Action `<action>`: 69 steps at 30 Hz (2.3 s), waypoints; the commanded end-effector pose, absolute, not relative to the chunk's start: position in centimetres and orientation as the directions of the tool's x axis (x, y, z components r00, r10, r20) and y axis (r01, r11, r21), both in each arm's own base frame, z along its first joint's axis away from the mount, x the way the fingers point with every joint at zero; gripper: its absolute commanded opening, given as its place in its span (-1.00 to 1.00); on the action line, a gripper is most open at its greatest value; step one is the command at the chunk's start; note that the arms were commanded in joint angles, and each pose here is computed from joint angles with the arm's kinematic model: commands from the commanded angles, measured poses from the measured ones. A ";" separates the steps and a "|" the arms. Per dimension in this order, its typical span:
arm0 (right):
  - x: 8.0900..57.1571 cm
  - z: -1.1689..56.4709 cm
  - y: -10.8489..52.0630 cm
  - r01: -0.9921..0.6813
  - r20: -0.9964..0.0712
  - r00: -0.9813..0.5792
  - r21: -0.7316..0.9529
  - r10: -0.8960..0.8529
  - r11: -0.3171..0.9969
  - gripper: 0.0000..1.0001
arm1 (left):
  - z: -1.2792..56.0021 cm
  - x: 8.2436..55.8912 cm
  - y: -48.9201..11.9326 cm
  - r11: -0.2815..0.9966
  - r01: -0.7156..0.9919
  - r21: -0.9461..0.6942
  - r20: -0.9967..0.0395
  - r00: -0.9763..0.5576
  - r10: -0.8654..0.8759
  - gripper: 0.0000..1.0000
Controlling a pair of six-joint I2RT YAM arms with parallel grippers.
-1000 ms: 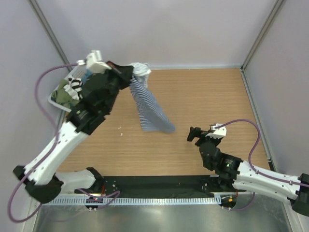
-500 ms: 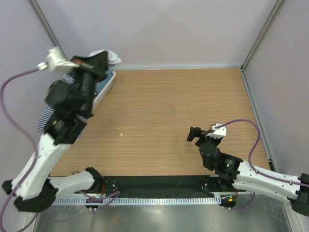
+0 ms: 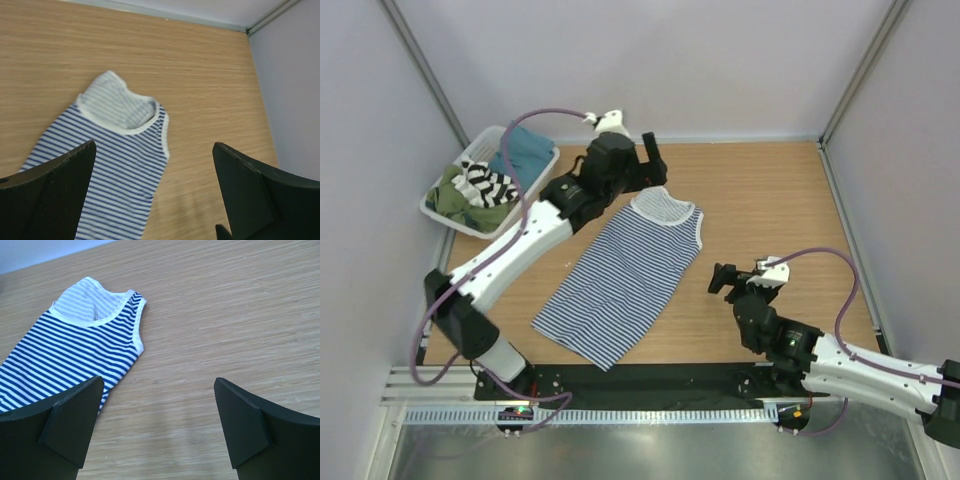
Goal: Fold and stack the tank tops
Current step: Move the tank top to the center of the board, then flatten the tank top out
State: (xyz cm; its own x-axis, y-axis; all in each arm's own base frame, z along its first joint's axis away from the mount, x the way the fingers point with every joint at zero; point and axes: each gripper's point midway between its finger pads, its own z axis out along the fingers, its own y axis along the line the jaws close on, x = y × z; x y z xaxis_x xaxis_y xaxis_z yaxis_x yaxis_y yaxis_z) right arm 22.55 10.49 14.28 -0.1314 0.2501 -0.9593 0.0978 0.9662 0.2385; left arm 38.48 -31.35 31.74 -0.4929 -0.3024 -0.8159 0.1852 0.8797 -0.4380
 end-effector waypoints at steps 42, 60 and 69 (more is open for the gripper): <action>38.1 3.2 17.0 0.099 -0.661 -0.732 0.132 0.162 0.986 -0.39 | 5.5 22.9 -14.1 0.974 -0.089 -0.207 -0.568 -0.800 -0.194 0.84; 35.5 8.1 12.6 0.209 -0.789 -0.556 0.170 0.260 0.963 -0.98 | 0.8 23.7 -15.9 0.991 -0.028 -0.131 -0.455 -0.886 -0.085 -0.65; 31.9 11.4 11.5 0.196 -0.792 -0.516 0.263 0.327 0.945 -0.98 | 4.1 30.1 -19.9 0.993 0.043 -0.113 -0.500 -0.866 -0.019 -1.00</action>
